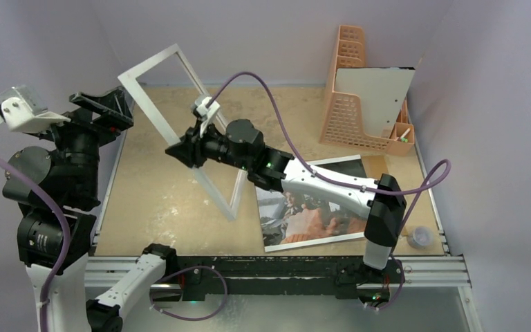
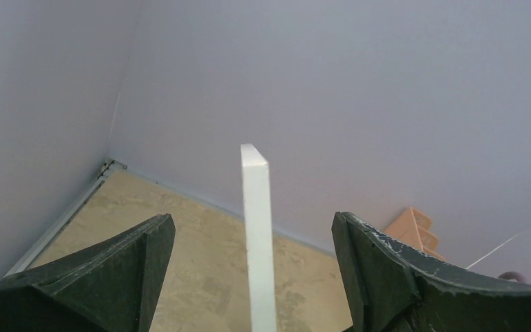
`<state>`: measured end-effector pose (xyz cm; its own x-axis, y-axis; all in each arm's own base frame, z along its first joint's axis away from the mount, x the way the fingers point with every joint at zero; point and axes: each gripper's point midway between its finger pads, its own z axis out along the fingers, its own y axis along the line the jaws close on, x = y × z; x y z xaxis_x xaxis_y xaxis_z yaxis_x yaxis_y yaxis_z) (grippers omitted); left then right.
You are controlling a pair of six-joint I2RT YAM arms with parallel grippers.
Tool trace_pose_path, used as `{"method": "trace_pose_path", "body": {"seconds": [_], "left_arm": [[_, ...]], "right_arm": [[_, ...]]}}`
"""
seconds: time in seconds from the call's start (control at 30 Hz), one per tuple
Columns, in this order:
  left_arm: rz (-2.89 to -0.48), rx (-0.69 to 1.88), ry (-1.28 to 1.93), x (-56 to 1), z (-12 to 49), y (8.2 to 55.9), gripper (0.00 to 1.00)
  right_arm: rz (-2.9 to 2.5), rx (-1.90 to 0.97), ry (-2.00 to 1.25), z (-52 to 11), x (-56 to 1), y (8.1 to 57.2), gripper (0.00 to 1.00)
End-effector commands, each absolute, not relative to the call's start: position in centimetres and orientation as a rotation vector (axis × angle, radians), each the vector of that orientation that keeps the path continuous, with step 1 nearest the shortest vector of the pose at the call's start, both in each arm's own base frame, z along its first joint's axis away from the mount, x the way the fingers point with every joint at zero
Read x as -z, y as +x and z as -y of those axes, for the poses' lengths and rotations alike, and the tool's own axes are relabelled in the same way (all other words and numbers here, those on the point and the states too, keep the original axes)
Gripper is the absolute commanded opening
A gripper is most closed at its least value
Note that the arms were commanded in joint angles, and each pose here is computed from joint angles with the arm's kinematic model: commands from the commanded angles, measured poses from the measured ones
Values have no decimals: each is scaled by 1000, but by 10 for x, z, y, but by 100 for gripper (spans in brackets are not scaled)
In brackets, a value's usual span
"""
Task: Put the photo into the frame
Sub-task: Turn over the photo frame at the center of the board.
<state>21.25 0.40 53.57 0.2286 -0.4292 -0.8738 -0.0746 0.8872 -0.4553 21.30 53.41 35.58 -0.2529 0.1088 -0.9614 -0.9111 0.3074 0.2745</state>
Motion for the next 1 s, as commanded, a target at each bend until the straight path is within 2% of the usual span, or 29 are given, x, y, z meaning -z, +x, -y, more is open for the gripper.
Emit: {"method": "trace_pose_path", "body": {"seconds": [0.0,0.2,0.43,0.67,0.97], "left_arm": [[-1259,249,-465,-552,-10,208,88],[-1299,234,-485,-538,-11,215,88],[-1377,240,-480,-512,-3,229,88],[-1464,238,-463,-486,6,246,88],[-1516,227,-449,-469,11,256,88]], "right_arm": [[-1276,-1530,-643,-531,-462,194,0],[-1371,-1861,-438,-515,-467,216,0],[-1629,-2169,-120,-496,-420,252,0],[-1714,-2207,62,-477,-373,296,0],[-1713,-2187,68,-440,-359,337,0]]}}
